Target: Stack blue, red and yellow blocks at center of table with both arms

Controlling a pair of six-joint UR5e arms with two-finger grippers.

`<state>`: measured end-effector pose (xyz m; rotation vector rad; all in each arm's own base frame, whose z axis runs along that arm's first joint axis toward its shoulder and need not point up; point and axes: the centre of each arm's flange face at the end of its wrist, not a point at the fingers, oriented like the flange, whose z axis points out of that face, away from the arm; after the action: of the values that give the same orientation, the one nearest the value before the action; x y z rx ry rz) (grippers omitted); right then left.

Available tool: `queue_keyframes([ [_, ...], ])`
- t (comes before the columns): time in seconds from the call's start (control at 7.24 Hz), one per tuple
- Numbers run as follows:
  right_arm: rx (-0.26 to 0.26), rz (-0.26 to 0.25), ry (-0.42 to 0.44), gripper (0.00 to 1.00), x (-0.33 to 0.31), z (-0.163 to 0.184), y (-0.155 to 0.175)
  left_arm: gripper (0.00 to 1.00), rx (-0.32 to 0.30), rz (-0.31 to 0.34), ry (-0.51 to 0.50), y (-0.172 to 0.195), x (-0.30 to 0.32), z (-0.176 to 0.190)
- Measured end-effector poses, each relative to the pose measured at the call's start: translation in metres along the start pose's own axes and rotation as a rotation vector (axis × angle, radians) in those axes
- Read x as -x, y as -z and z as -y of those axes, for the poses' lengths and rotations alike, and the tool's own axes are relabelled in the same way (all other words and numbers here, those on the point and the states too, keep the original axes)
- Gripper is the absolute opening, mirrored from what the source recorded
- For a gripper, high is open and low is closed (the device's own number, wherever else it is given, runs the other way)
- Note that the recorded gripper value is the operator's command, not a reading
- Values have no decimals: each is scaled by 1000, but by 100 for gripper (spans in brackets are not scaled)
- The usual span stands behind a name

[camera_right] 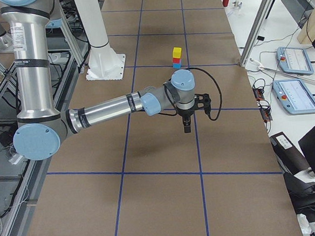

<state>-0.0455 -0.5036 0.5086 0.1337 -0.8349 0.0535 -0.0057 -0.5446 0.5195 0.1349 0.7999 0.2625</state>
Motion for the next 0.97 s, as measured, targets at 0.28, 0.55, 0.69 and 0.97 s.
queue_keyframes([
  [0.28, 12, 0, 16, 100, 8, 12, 0, 99, -1, -21, 64, -2, 35, -15],
  [0.55, 17, -1, 17, 100, 10, 17, -3, 99, 7, -25, 84, -7, 45, -19],
  [0.69, 21, -3, 13, 100, 7, 15, -4, 99, 12, -26, 89, -9, 48, -21],
  [0.97, 26, -7, -1, 100, -2, 11, -6, 99, 21, -26, 99, -13, 51, -26],
])
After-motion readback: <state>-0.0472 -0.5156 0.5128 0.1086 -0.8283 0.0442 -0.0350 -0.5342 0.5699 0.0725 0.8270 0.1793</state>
